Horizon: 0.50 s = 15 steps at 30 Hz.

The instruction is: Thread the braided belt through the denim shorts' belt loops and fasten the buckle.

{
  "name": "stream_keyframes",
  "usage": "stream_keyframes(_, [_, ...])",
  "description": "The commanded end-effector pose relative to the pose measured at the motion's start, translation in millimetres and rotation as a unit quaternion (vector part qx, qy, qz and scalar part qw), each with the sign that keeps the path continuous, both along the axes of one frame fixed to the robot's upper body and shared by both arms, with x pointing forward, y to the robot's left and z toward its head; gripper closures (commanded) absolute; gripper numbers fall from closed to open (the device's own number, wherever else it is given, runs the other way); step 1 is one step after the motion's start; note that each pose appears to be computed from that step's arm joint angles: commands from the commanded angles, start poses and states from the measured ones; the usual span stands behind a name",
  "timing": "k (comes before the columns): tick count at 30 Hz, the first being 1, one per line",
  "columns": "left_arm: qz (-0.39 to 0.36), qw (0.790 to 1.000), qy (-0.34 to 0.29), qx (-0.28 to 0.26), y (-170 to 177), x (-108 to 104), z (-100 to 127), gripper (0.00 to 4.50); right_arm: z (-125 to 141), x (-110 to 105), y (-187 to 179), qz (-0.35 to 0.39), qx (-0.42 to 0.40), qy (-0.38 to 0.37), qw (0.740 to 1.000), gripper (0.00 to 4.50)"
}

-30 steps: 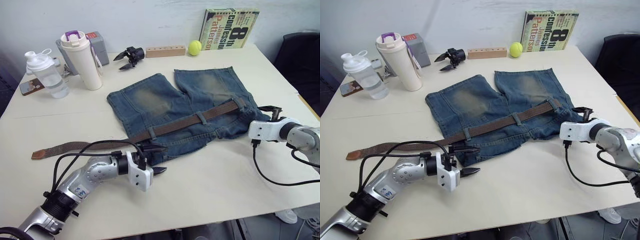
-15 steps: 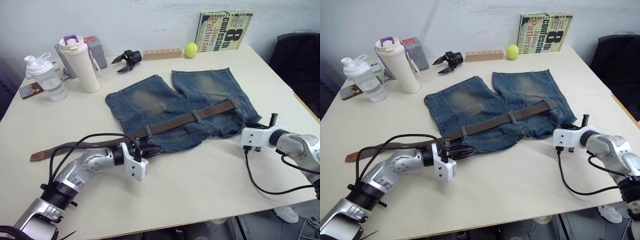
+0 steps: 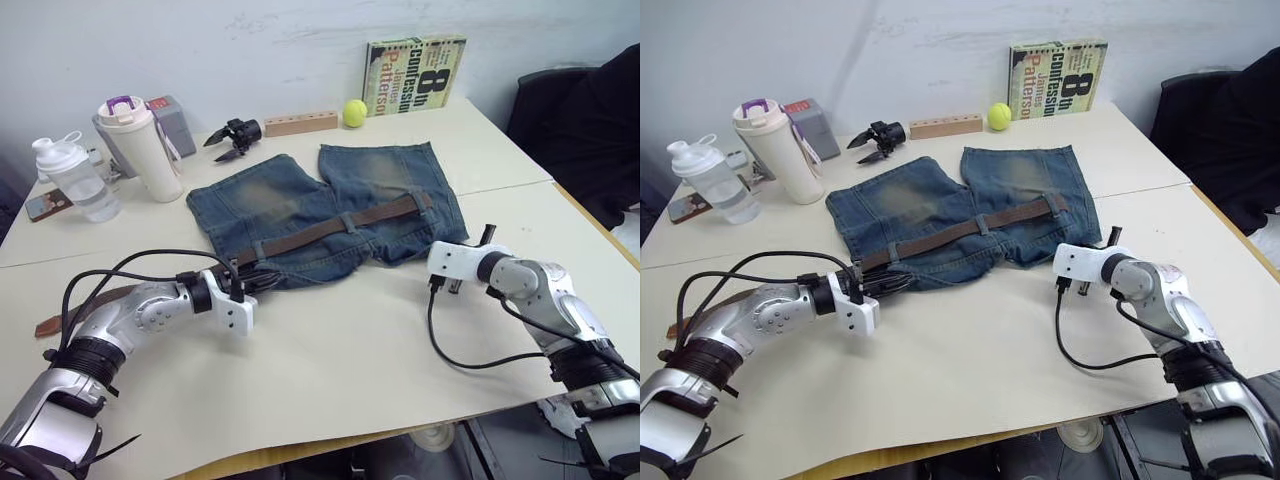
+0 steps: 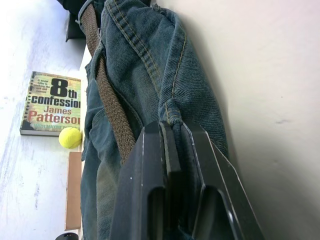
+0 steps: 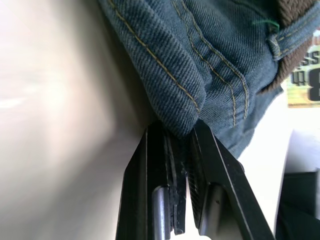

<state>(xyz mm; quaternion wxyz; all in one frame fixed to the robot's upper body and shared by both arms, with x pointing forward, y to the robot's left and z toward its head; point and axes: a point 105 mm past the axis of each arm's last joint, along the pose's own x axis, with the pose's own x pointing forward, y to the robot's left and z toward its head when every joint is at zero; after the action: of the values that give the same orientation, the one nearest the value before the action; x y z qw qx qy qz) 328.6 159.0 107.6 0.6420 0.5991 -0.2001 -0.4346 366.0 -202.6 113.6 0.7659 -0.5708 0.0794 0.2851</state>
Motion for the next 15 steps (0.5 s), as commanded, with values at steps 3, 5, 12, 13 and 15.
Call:
stream_keyframes(3, [0.105, 0.987, 0.057, 0.106, 74.8, 2.4, -23.8, 4.5, -31.9, -25.4, 8.9, 0.032, -0.014, 0.08, 0.996, 4.48])
stream_keyframes(5, [0.124, 0.985, 0.05, 0.112, 86.2, 5.5, -19.8, 4.5, -31.5, -21.0, 7.7, 0.026, -0.019, 0.071, 0.997, 4.48])
stream_keyframes(12, [0.114, 0.984, 0.082, 0.111, 97.8, -11.4, -23.6, 4.5, -34.3, -10.3, -20.0, -0.018, -0.058, 0.053, 0.997, 4.48])
stream_keyframes(13, [0.112, 0.984, 0.087, 0.111, 99.8, -15.3, -25.0, 4.5, -33.7, -10.3, -26.6, -0.024, -0.065, 0.053, 0.996, 4.48])
stream_keyframes(15, [0.111, 0.984, 0.093, 0.103, 102.1, -20.0, -25.8, 4.5, -31.8, -10.9, -34.0, -0.029, -0.068, 0.052, 0.996, 4.48])
